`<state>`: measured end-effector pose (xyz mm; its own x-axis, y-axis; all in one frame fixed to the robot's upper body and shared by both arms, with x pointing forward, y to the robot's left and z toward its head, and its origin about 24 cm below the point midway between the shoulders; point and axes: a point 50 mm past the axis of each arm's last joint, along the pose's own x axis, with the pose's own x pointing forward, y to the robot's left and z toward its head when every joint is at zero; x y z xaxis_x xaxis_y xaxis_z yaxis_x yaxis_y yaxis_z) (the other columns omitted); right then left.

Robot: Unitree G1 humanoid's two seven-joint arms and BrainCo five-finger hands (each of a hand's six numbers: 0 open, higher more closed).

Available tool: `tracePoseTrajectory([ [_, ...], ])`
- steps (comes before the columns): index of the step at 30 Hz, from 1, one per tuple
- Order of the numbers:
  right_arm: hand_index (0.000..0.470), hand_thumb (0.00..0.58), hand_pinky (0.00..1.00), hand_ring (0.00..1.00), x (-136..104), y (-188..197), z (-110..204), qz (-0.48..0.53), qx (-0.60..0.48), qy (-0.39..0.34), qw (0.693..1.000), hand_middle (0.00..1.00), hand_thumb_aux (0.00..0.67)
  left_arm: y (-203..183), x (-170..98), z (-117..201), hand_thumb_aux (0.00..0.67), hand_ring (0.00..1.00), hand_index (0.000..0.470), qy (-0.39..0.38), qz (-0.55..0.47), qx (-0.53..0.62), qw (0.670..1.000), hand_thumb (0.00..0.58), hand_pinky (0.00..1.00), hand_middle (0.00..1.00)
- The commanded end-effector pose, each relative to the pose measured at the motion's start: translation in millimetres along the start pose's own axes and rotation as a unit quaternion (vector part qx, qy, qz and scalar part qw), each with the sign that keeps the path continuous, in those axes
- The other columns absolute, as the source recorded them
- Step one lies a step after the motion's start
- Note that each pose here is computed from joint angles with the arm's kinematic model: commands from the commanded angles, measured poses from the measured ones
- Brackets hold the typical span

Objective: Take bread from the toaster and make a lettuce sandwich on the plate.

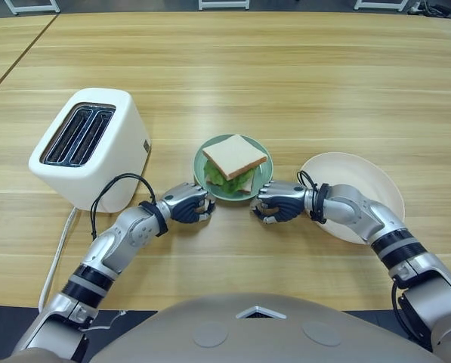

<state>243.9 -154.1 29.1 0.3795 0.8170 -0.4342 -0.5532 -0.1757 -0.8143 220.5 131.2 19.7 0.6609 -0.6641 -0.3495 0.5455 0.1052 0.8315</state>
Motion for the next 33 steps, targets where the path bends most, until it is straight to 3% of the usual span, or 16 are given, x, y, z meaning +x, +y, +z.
tracePoseTrajectory([
  [1,0.470,0.580,1.00,1.00,15.2,4.5,-15.7,0.042,0.004,0.030,0.999,1.00,0.670,-0.6,12.5,-14.7,0.670,1.00,0.470,0.032,-0.020,0.000,0.999,0.580,1.00,1.00],
  [15,0.470,0.580,1.00,1.00,55.1,-34.6,-45.0,0.027,-0.030,0.080,0.996,1.00,0.670,34.4,60.0,-46.0,0.670,1.00,0.470,0.060,0.002,0.004,0.998,0.580,1.00,1.00],
  [25,0.470,0.580,1.00,1.00,53.9,-47.4,-45.8,-0.014,-0.051,0.071,0.996,1.00,0.670,32.9,58.9,-48.5,0.670,1.00,0.470,0.048,0.017,0.001,0.999,0.580,1.00,1.00],
  [31,0.470,0.580,1.00,1.00,27.4,-75.2,-30.5,-0.141,-0.066,0.001,0.988,1.00,0.670,55.0,35.1,-12.0,0.670,1.00,0.470,-0.023,0.118,-0.010,0.993,0.580,1.00,1.00],
  [32,0.393,0.564,1.00,1.00,18.2,-79.9,-25.5,-0.173,-0.061,-0.017,0.983,1.00,0.560,62.4,24.8,-4.3,0.452,1.00,0.317,-0.030,0.149,-0.011,0.988,0.519,1.00,1.00],
  [33,0.308,0.511,1.00,1.00,9.4,-83.4,-20.4,-0.201,-0.056,-0.033,0.977,1.00,0.439,68.8,14.3,2.4,0.394,1.00,0.276,-0.035,0.173,-0.009,0.984,0.482,1.00,1.00],
])
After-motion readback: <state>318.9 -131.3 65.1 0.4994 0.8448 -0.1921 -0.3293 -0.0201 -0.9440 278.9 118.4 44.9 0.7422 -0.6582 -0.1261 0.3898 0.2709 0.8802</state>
